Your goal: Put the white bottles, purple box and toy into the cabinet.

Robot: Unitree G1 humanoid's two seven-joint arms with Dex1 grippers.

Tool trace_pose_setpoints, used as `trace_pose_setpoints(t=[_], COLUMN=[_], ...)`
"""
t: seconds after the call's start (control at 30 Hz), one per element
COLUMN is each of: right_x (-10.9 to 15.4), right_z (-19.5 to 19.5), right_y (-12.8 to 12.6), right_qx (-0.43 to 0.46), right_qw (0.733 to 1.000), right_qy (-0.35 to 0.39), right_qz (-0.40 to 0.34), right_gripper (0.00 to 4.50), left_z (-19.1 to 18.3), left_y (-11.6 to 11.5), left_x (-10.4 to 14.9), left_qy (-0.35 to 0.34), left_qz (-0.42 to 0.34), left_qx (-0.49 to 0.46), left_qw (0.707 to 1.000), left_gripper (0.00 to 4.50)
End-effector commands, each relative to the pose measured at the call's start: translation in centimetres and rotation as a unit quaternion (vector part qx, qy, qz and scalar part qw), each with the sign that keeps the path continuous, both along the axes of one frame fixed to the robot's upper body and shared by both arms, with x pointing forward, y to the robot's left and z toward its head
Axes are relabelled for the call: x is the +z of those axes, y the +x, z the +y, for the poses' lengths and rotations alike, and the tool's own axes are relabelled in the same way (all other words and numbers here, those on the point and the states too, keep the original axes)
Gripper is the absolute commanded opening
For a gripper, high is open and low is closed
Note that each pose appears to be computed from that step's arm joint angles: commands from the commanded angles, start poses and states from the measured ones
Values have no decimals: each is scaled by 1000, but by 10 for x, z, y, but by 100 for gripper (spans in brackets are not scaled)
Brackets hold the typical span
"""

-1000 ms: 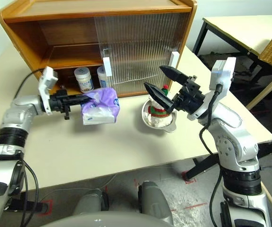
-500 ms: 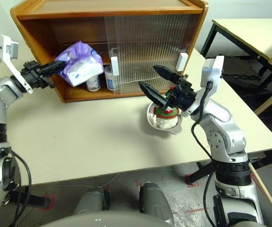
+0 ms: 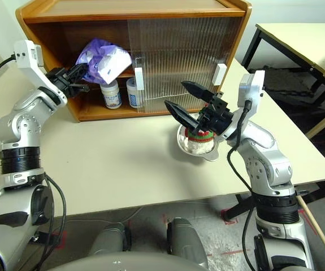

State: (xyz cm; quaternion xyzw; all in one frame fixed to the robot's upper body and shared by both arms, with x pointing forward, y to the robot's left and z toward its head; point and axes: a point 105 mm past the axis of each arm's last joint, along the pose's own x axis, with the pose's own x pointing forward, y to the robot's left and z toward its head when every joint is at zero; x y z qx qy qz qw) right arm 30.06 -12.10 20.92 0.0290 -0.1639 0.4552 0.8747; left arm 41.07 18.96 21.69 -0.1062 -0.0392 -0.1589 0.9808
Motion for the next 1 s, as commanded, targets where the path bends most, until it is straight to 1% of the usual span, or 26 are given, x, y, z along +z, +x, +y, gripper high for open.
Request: trace_pose_setpoints(t=[0.03, 0.07, 0.17, 0.4, 0.53, 0.83, 1.0], right_x=[3, 2, 1, 0, 0, 0, 0], right_z=[0, 0, -1, 0, 1, -2, -3], right_y=[-3, -4, -4, -5, -5, -5, -6], right_qx=[-3, -3, -5, -6, -6, -13, -16], right_qw=[1000, 1000, 1000, 1000, 1000, 1000, 1000], right_qy=[-1, -1, -1, 1, 2, 3, 4], right_qz=[-9, -9, -7, -4, -4, -5, -4], right_gripper=[450, 450, 450, 450, 450, 450, 450], left_z=[2, 0, -8, -17, -16, -1, 0], left_y=[4, 5, 7, 15, 20, 24, 27], left_x=[13, 13, 14, 32, 38, 25, 14], left_qy=[9, 17, 4, -13, -12, 1, 13], left_qz=[-19, -21, -19, -27, -30, -2, 17], left_qx=[54, 66, 99, 151, 183, 247, 267], left_qw=[998, 997, 995, 988, 983, 969, 963], left_gripper=[4, 4, 4, 4, 4, 4, 4])
